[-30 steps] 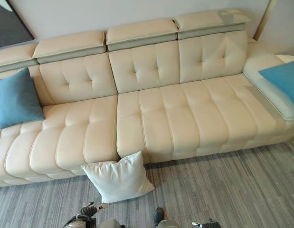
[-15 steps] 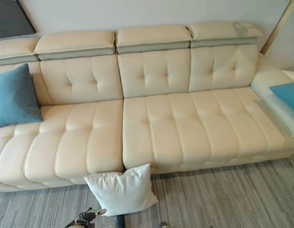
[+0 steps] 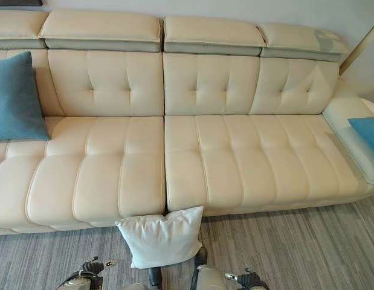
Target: Pick up all the scattered cushions and arrange them neatly on the sofa.
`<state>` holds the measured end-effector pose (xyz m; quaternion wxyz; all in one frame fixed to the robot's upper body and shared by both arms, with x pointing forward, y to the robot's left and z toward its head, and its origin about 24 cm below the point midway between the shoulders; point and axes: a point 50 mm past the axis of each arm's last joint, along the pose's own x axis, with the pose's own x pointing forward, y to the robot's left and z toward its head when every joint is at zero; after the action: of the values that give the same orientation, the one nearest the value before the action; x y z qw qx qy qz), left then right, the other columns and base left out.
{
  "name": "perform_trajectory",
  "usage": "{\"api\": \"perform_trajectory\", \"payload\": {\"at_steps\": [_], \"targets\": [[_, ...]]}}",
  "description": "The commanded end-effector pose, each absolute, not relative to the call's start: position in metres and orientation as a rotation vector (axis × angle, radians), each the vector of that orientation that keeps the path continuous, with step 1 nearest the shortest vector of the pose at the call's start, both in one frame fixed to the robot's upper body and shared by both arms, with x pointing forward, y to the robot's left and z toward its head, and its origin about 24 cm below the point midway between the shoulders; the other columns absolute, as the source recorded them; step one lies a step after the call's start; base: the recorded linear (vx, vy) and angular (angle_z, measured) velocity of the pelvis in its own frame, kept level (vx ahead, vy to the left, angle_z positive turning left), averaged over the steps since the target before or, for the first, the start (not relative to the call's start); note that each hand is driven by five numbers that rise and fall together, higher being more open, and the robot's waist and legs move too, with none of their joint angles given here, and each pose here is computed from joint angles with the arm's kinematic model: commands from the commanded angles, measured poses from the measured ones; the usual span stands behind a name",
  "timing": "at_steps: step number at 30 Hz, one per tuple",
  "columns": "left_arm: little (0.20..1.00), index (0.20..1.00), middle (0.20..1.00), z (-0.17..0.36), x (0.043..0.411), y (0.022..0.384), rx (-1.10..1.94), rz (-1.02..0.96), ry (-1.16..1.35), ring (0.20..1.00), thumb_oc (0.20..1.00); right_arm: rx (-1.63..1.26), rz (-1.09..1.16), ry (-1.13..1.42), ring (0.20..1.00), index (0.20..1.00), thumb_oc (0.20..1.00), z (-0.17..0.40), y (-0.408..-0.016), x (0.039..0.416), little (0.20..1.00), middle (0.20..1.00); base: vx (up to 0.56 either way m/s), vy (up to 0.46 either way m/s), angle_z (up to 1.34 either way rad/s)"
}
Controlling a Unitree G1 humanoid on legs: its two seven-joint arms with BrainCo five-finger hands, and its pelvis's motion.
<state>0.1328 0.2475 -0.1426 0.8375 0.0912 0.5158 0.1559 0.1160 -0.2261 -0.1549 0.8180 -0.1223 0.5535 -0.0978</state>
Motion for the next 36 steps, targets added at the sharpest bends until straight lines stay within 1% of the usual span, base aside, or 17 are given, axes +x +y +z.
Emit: {"api": "perform_trajectory", "payload": {"at_steps": [1, 6, 11, 12, 16, 17, 18, 19, 21, 23, 25, 28, 30, 32, 33, 34, 36], "targets": [[1.0, 1.0, 1.0, -0.136, 0.15, 0.244, 0.162, 0.365, 1.018, 1.0, 1.0, -0.359, -0.216, 1.118, 1.0, 1.0, 1.0, -0.145, -0.239, 0.135, 1.0, 1.0, 0.07, -0.052, 0.0], [1.0, 1.0, 1.0, -0.138, 0.145, 0.244, 0.145, 0.408, 1.037, 1.0, 1.0, -0.351, -0.229, 1.049, 1.0, 1.0, 1.0, -0.138, -0.238, 0.153, 1.0, 1.0, 0.02, -0.033, -0.01], [1.0, 1.0, 1.0, -0.128, 0.171, 0.246, 0.166, 0.432, 0.969, 1.0, 1.0, -0.366, -0.251, 0.891, 1.0, 1.0, 1.0, -0.115, -0.238, 0.195, 1.0, 1.0, -0.15, -0.009, 0.1], [1.0, 1.0, 1.0, -0.118, 0.189, 0.249, 0.18, 0.453, 0.918, 1.0, 1.0, -0.338, -0.288, 0.798, 1.0, 1.0, 1.0, -0.1, -0.238, 0.218, 1.0, 1.0, -0.33, -0.012, 0.14], [1.0, 1.0, 1.0, -0.089, 0.23, 0.264, 0.116, 0.577, 0.78, 1.0, 1.0, -0.241, -0.368, 0.548, 1.0, 1.0, 1.0, -0.051, -0.236, 0.275, 1.0, 1.0, -0.22, -0.015, 0.07], [1.0, 1.0, 1.0, -0.056, 0.27, 0.264, 0.084, 0.595, 0.627, 1.0, 1.0, -0.176, -0.402, 0.365, 1.0, 1.0, 1.0, -0.008, -0.232, 0.312, 1.0, 1.0, -0.1, -0.014, -0.04], [1.0, 1.0, 1.0, -0.056, 0.271, 0.264, 0.083, 0.595, 0.626, 1.0, 1.0, -0.176, -0.402, 0.364, 1.0, 1.0, 1.0, -0.008, -0.232, 0.313, 1.0, 1.0, -0.12, -0.002, 0.05], [1.0, 1.0, 1.0, -0.03, 0.297, 0.262, 0.12, 0.573, 0.53, 1.0, 1.0, -0.157, -0.411, 0.252, 1.0, 1.0, 1.0, 0.024, -0.231, 0.334, 1.0, 1.0, -0.05, 0.007, 0.09], [1.0, 1.0, 1.0, 0.002, 0.323, 0.262, 0.151, 0.573, 0.419, 1.0, 1.0, -0.128, -0.415, 0.153, 1.0, 1.0, 1.0, 0.052, -0.226, 0.351, 1.0, 1.0, -0.03, 0.022, 0.18], [1.0, 1.0, 1.0, 0.052, 0.36, 0.246, 0.176, 0.56, 0.268, 1.0, 1.0, -0.093, -0.385, 0.027, 1.0, 1.0, 1.0, 0.094, -0.204, 0.375, 1.0, 1.0, 0.03, 0.018, 0.17], [1.0, 1.0, 1.0, 0.113, 0.392, 0.217, 0.214, 0.48, 0.07, 1.0, 1.0, -0.077, -0.28, -0.09, 1.0, 1.0, 1.0, 0.133, -0.161, 0.394, 1.0, 1.0, 0.08, 0.012, 0.06], [1.0, 1.0, 1.0, 0.132, 0.4, 0.202, 0.211, 0.447, 0.005, 1.0, 1.0, -0.035, -0.235, -0.123, 1.0, 1.0, 1.0, 0.146, -0.146, 0.398, 1.0, 1.0, 0.05, 0.028, -0.08], [1.0, 1.0, 1.0, 0.164, 0.409, 0.168, 0.133, 0.367, -0.11, 1.0, 1.0, 0.042, -0.136, -0.198, 1.0, 1.0, 1.0, 0.175, -0.116, 0.404, 1.0, 1.0, 0.09, -0.005, -0.08], [1.0, 1.0, 1.0, 0.182, 0.412, 0.142, 0.059, 0.297, -0.172, 1.0, 1.0, 0.032, -0.138, -0.242, 1.0, 1.0, 1.0, 0.194, -0.112, 0.408, 1.0, 1.0, 0.08, 0.005, 0.03], [1.0, 1.0, 1.0, 0.179, 0.411, 0.142, 0.06, 0.297, -0.165, 1.0, 1.0, 0.031, -0.138, -0.234, 1.0, 1.0, 1.0, 0.191, -0.112, 0.408, 1.0, 1.0, 0.07, 0.03, 0.42], [1.0, 1.0, 1.0, 0.205, 0.41, 0.117, 0.02, 0.23, -0.264, 1.0, 1.0, -0.011, -0.167, -0.284, 1.0, 1.0, 1.0, 0.213, -0.112, 0.412, 1.0, 1.0, 0.09, 0.014, 0.66], [1.0, 1.0, 1.0, 0.215, 0.405, 0.095, -0.019, 0.157, -0.313, 1.0, 1.0, -0.118, -0.182, -0.294, 1.0, 1.0, 1.0, 0.218, -0.114, 0.415, 1.0, 1.0, 0.08, 0.018, 0.34]]}}
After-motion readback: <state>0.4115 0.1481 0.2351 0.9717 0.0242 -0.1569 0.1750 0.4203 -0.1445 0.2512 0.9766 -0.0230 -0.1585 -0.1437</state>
